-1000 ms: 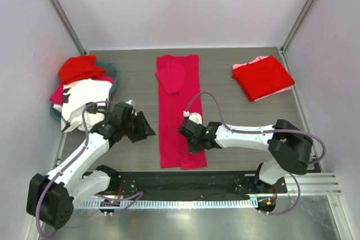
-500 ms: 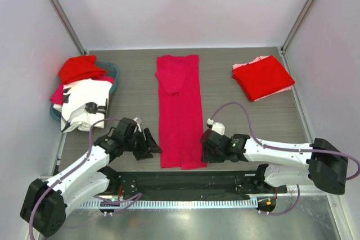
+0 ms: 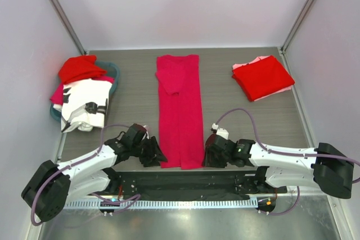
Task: Fold and stack the t-shirts
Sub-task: Fold the tshirt
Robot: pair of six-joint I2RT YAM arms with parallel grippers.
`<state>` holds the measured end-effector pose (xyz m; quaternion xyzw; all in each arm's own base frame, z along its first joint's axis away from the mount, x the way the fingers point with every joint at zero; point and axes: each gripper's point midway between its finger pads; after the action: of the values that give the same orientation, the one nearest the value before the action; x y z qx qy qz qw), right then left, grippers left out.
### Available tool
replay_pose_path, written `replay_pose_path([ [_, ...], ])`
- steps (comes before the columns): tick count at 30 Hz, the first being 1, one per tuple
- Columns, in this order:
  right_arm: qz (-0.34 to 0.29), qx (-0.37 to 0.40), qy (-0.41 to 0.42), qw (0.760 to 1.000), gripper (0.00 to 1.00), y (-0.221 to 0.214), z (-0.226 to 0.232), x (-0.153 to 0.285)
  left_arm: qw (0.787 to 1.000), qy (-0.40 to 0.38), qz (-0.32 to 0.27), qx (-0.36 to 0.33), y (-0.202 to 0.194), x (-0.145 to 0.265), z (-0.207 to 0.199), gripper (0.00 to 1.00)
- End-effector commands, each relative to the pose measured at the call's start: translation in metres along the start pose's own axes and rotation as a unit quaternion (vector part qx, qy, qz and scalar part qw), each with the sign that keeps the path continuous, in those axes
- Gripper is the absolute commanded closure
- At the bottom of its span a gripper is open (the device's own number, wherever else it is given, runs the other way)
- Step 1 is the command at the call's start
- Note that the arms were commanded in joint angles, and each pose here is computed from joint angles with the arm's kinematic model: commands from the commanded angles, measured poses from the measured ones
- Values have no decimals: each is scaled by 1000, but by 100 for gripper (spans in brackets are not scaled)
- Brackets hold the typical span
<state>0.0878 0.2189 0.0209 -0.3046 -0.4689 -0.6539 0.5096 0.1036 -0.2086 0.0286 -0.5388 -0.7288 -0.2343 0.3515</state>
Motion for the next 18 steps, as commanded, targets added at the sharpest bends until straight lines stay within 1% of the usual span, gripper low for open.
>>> replay_pose_path([
  [1, -3, -12, 25, 1000, 59, 1, 12, -4, 1000, -15, -1, -2, 0, -5, -6, 52],
  [3, -3, -12, 21, 1000, 62, 1, 10, -6, 1000, -10, -4, 5, -1, -6, -1, 56],
  [4, -1, -12, 21, 1000, 70, 0, 11, -7, 1000, -10, -5, 6, -1, -7, 1, 57],
  [5, 0, -12, 19, 1000, 74, 0, 10, -8, 1000, -8, -6, 9, -2, -7, 4, 58],
  [6, 0, -12, 22, 1000, 82, 0, 11, -8, 1000, -10, -8, 10, -2, -7, 4, 59],
  [8, 1, -13, 28, 1000, 88, 0, 13, -7, 1000, -7, -13, 10, -1, -8, 6, 64],
  [9, 1, -11, 29, 1000, 91, 0, 14, -6, 1000, -5, -14, 10, 0, -8, 7, 69],
  [11, 2, -11, 34, 999, 94, 0, 16, -5, 1000, -3, -17, 11, 1, -9, 8, 78],
  [12, 2, -10, 35, 999, 96, 0, 17, -5, 1000, -3, -17, 12, 1, -10, 9, 87],
  [14, 3, -9, 40, 999, 98, 1, 20, -3, 1000, -10, -15, 11, 0, -10, 6, 97],
  [15, 1, -9, 43, 999, 99, 2, 21, -2, 1000, -16, -16, 8, 1, -8, 1, 100],
  [18, -14, -18, 53, 998, 99, 11, 26, 6, 1000, -21, -22, 6, 4, -1, -8, 100],
])
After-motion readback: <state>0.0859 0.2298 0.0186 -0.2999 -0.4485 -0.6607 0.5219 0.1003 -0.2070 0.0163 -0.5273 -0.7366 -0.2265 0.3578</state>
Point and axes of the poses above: each gripper's point midway between its finger pads, its own x axis back along the fingers, its own z axis along the line the jaws close on, y = z × x, and after that the axes turned 3 degrees about x, right-handed
